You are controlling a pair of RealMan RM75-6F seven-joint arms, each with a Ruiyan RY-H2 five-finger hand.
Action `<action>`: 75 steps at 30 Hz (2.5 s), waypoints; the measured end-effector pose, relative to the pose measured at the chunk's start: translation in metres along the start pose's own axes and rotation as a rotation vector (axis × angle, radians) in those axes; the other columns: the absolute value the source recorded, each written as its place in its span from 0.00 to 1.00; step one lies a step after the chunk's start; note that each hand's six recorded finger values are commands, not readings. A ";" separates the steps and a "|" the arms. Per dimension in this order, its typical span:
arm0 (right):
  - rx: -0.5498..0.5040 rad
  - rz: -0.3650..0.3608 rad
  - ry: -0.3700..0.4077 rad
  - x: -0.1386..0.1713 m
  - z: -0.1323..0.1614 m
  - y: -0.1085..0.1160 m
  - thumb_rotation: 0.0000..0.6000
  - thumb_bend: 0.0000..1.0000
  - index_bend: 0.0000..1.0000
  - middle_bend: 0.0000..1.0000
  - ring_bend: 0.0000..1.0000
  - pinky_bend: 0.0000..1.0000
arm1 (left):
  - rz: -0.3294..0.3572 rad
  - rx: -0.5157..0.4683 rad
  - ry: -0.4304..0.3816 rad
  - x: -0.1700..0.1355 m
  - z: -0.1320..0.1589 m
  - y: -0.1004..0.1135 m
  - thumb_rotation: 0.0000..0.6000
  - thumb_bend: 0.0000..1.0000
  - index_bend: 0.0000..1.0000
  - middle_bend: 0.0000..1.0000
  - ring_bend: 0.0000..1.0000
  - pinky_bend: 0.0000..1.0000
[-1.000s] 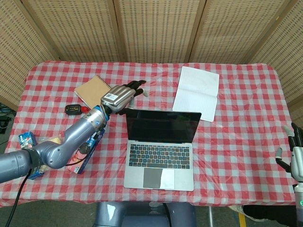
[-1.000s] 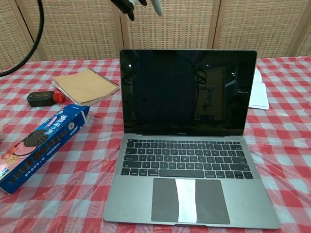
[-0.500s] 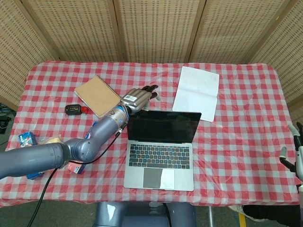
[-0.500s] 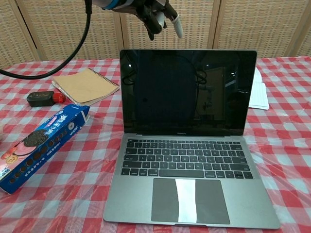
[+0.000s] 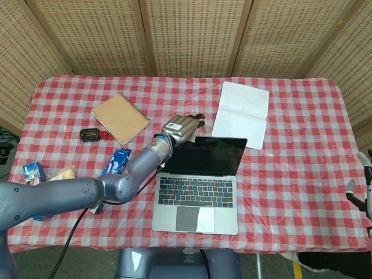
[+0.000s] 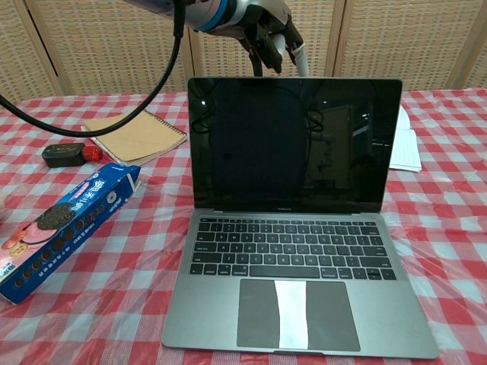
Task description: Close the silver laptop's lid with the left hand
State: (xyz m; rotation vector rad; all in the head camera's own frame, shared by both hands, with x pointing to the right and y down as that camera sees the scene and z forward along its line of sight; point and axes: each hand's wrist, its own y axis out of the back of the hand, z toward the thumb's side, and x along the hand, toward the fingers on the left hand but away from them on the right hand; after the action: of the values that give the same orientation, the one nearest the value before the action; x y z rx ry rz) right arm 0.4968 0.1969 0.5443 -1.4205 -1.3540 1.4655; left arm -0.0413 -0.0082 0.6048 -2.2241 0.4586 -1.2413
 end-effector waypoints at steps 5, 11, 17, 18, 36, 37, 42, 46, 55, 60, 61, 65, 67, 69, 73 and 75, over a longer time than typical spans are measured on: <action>-0.004 -0.009 0.003 0.001 0.000 0.002 1.00 0.81 0.09 0.00 0.00 0.00 | 0.016 -0.010 0.004 0.002 0.003 -0.005 1.00 1.00 0.43 0.23 0.29 0.35; -0.005 -0.013 0.006 0.001 0.000 0.003 1.00 0.81 0.09 0.00 0.00 0.00 | 0.021 -0.021 0.008 0.002 0.005 -0.012 1.00 1.00 0.48 0.28 0.34 0.37; -0.006 -0.012 0.004 0.001 0.000 0.003 1.00 0.81 0.09 0.00 0.00 0.00 | 0.029 -0.034 -0.001 0.000 0.008 -0.011 1.00 1.00 0.53 0.34 0.40 0.42; -0.006 -0.012 0.004 0.001 0.000 0.003 1.00 0.81 0.09 0.00 0.00 0.00 | 0.031 -0.036 -0.004 -0.001 0.009 -0.010 1.00 1.00 0.54 0.34 0.41 0.42; -0.012 -0.023 0.005 0.001 0.000 0.007 1.00 0.81 0.09 0.00 0.00 0.00 | -0.020 -0.039 -0.091 -0.027 0.030 -0.020 1.00 1.00 0.56 0.37 0.43 0.44; -0.012 -0.023 0.005 0.001 0.000 0.007 1.00 0.81 0.09 0.00 0.00 0.00 | -0.024 -0.037 -0.094 -0.028 0.030 -0.021 1.00 1.00 0.56 0.37 0.43 0.44; -0.011 -0.023 0.007 0.002 0.001 0.007 1.00 0.81 0.10 0.00 0.00 0.00 | -0.045 -0.034 -0.096 -0.031 0.029 -0.029 1.00 1.00 0.56 0.37 0.43 0.44; -0.009 -0.021 0.008 0.002 0.001 0.006 1.00 0.81 0.10 0.00 0.00 0.00 | -0.062 -0.034 -0.097 -0.033 0.027 -0.035 1.00 1.00 0.56 0.37 0.43 0.44; -0.004 -0.016 0.009 0.002 0.002 0.004 1.00 0.81 0.10 0.00 0.00 0.00 | -0.095 -0.021 -0.130 -0.043 0.030 -0.045 1.00 1.00 0.56 0.37 0.43 0.44; -0.006 -0.016 0.008 0.002 0.002 0.004 1.00 0.82 0.10 0.00 0.00 0.00 | -0.114 -0.019 -0.156 -0.051 0.034 -0.052 1.00 1.00 0.56 0.37 0.43 0.44; -0.006 -0.017 0.009 0.002 0.003 0.004 1.00 0.82 0.10 0.00 0.00 0.00 | -0.117 -0.016 -0.160 -0.053 0.034 -0.053 1.00 1.00 0.56 0.37 0.43 0.44; -0.006 -0.022 0.018 0.002 0.005 0.004 1.00 0.82 0.10 0.00 0.00 0.00 | -0.135 -0.009 -0.182 -0.059 0.037 -0.059 1.00 1.00 0.56 0.37 0.43 0.44; -0.006 -0.020 0.017 0.002 0.005 0.004 1.00 0.82 0.10 0.00 0.00 0.00 | -0.141 -0.006 -0.189 -0.062 0.038 -0.061 1.00 1.00 0.56 0.37 0.43 0.44; -0.009 -0.021 0.016 0.002 0.005 0.004 1.00 0.82 0.10 0.00 0.00 0.00 | -0.148 -0.002 -0.194 -0.065 0.038 -0.064 1.00 1.00 0.56 0.37 0.43 0.44; -0.009 -0.022 0.013 0.002 0.004 0.004 1.00 0.82 0.10 0.00 0.00 0.00 | -0.165 0.010 -0.201 -0.069 0.036 -0.071 1.00 1.00 0.56 0.37 0.43 0.44; -0.009 -0.023 0.013 0.002 0.004 0.005 1.00 0.82 0.10 0.00 0.00 0.00 | -0.175 0.018 -0.203 -0.072 0.035 -0.076 1.00 1.00 0.56 0.37 0.43 0.44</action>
State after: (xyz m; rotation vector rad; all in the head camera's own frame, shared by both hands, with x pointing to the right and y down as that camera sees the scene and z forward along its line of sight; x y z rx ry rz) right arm 0.4933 0.1972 0.5385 -1.4135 -1.3665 1.4345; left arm -0.0461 0.1004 0.5878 -2.3850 0.1759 -1.0837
